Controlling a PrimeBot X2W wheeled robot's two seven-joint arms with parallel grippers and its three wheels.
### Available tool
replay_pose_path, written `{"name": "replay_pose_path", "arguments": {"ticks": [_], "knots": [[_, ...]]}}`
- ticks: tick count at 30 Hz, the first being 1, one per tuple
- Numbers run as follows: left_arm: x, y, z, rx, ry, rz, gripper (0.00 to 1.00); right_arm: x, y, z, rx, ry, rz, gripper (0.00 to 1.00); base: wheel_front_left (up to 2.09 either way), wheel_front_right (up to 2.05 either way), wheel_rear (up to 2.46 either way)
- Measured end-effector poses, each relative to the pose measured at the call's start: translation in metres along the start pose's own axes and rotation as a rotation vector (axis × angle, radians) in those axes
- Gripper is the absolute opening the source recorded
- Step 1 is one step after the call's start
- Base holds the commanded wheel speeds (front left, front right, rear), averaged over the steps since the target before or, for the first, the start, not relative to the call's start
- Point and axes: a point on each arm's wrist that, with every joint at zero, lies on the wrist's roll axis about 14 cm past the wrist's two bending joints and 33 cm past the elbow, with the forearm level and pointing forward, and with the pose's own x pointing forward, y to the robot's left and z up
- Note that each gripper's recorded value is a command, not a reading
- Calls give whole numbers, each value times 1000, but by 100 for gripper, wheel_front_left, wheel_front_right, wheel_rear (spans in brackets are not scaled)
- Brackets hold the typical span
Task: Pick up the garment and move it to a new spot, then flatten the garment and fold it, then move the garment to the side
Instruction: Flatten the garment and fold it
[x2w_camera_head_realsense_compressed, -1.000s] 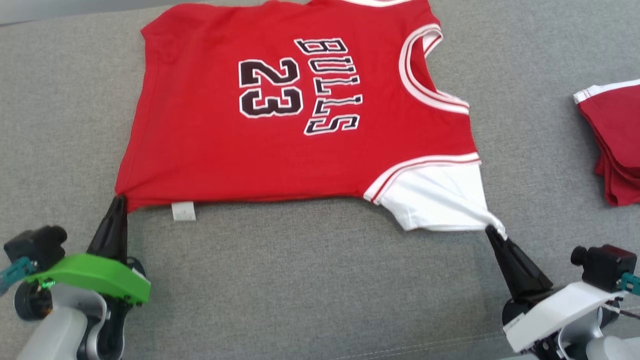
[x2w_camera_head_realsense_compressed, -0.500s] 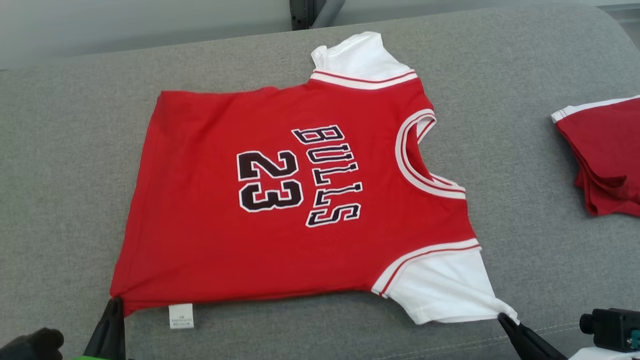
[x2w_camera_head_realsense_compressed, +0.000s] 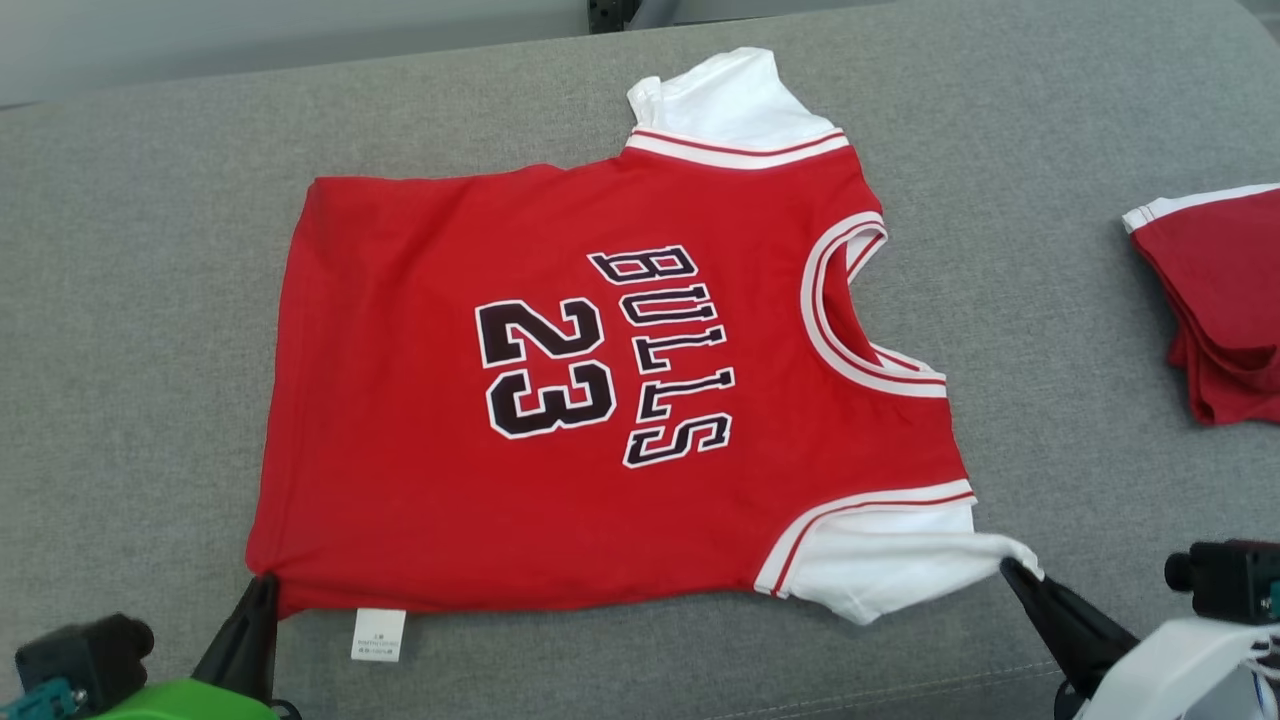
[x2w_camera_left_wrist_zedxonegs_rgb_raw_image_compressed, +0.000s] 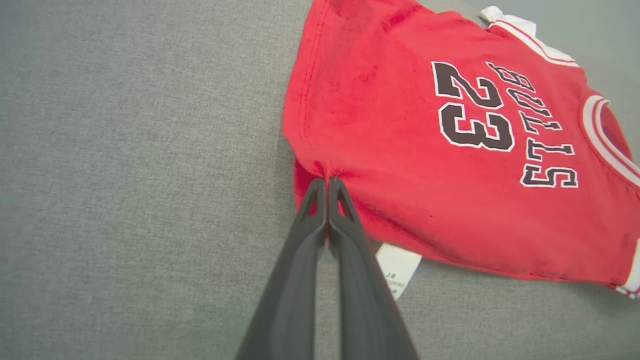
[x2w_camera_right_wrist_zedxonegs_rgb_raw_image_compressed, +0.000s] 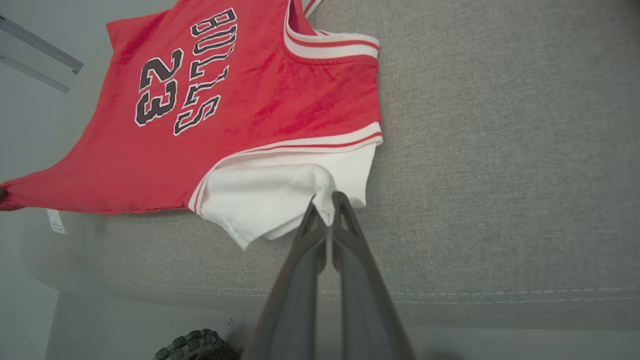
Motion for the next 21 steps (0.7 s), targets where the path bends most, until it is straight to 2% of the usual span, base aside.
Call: {"name": "replay_pose_path", "arguments": {"ticks": [6,13,21], "knots": [[30,-9,10,68,39,-67,0,34,1,35,-72,-42,46,0,0,0,0],[71,-10,30,89,17,-91,0,83,0,77,-131,-110,88,0,0,0,0],[98,3,-1,36,98,-56,0,132,-6,58,-117,-42,107,0,0,0,0]]}}
